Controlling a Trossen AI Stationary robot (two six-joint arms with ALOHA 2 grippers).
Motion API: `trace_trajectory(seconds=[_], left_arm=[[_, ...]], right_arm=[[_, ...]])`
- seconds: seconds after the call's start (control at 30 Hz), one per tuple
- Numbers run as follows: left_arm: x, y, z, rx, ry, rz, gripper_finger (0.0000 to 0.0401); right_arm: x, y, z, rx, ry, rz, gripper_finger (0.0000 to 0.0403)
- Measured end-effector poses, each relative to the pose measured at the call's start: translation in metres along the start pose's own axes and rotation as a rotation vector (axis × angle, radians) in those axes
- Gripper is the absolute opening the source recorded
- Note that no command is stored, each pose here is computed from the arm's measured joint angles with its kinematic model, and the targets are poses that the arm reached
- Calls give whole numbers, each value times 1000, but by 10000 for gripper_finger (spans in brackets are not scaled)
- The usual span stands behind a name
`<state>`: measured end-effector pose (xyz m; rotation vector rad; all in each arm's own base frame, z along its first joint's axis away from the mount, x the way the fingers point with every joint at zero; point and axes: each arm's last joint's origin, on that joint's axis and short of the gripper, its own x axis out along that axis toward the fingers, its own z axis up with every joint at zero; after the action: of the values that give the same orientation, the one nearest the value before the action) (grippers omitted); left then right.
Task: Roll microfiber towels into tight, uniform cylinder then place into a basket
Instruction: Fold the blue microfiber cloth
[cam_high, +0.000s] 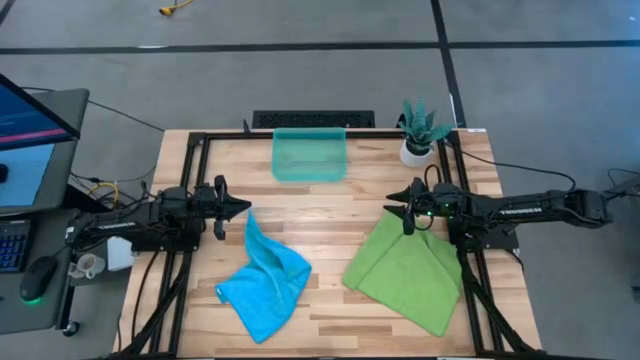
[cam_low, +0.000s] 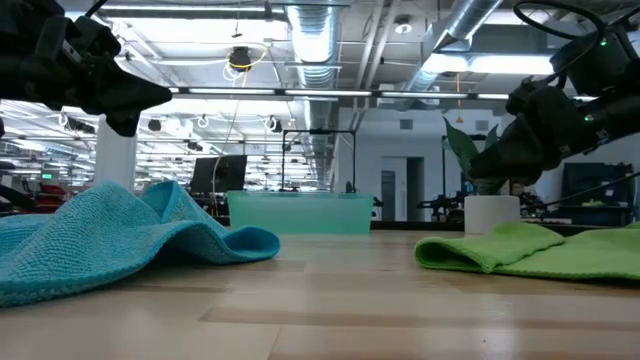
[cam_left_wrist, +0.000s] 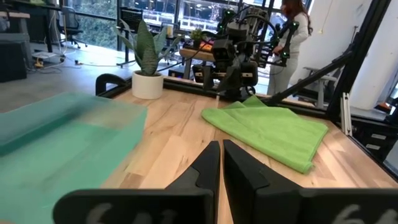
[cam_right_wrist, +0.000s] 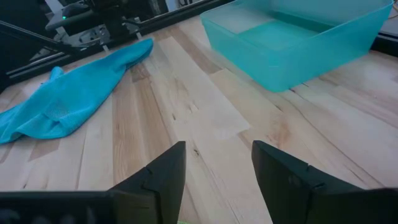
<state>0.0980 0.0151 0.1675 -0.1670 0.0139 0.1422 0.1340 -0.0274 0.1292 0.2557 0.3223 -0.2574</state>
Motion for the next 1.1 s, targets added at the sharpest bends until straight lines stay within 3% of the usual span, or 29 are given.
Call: trace_trajectory(seconds=[0.13,0.3,0.67,0.87,1.1], left_arm=[[1,0,-1,9,18,5,23],[3,2,-4,53,45,39,68],[6,3,-8,-50,92,74,184],[6,3,-8,-141,93,64,201],[6,2,-8,-145,98,48,201]], right_arm=[[0,0,0,0,0,0,207],[0,0,0,0,0,0,207],[0,0,0,0,0,0,207],[0,0,0,0,0,0,207],[0,0,0,0,0,0,207]])
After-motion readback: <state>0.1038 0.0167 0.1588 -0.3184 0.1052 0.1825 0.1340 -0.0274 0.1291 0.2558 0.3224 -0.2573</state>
